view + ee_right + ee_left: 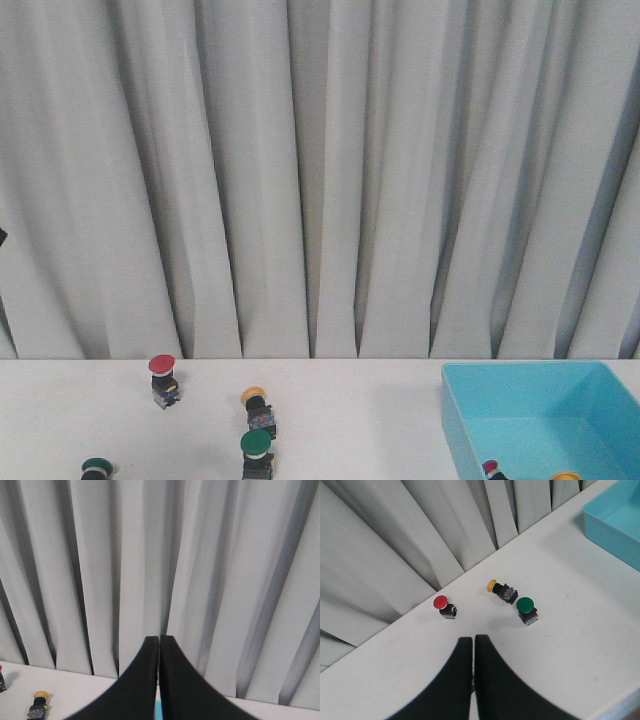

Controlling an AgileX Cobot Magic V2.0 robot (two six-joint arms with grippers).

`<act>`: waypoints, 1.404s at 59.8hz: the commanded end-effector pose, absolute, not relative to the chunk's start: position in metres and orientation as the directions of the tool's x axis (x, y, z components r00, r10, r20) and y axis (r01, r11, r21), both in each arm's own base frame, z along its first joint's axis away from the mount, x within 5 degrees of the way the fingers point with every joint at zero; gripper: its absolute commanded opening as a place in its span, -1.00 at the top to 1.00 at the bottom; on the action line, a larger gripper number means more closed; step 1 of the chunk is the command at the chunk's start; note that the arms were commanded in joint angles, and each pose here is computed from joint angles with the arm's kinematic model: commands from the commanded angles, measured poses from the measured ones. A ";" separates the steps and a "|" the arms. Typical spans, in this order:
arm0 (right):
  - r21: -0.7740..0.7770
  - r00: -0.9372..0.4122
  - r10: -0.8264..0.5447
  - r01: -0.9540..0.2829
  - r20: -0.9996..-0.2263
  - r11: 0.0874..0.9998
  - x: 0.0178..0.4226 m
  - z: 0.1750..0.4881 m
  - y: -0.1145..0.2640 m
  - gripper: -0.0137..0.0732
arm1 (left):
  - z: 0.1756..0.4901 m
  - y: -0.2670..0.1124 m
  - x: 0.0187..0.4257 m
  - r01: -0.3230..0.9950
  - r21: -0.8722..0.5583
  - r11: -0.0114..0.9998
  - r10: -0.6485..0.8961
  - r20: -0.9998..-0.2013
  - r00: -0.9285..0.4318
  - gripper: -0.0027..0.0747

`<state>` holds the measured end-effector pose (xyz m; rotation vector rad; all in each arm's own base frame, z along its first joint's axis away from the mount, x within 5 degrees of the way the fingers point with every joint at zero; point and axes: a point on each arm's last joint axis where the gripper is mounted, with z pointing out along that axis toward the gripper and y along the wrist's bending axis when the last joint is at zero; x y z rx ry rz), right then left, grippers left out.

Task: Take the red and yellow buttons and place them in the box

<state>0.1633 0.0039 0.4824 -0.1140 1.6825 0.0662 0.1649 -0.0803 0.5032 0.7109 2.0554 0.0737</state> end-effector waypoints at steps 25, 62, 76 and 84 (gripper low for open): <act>-0.027 -0.006 -0.028 -0.089 -1.000 0.996 0.159 0.498 0.002 0.70 | 0.492 -0.068 0.141 0.424 0.351 0.835 0.446 -0.883 -0.148 0.95; -0.027 -0.006 -0.028 -0.089 -1.000 0.996 0.159 0.498 0.002 0.70 | 0.265 -0.014 0.085 0.165 0.036 0.986 0.038 -0.999 -0.010 0.95; -0.027 -0.007 -0.028 -0.089 -1.000 0.996 0.159 0.498 0.002 0.70 | 0.206 -0.002 0.061 0.026 0.005 1.000 0.003 -0.996 0.094 0.95; -0.026 -0.015 -0.028 -0.091 -0.999 0.995 0.159 0.497 0.002 0.70 | 0.200 0.003 0.056 -0.060 0.042 0.997 0.045 -0.998 0.048 0.95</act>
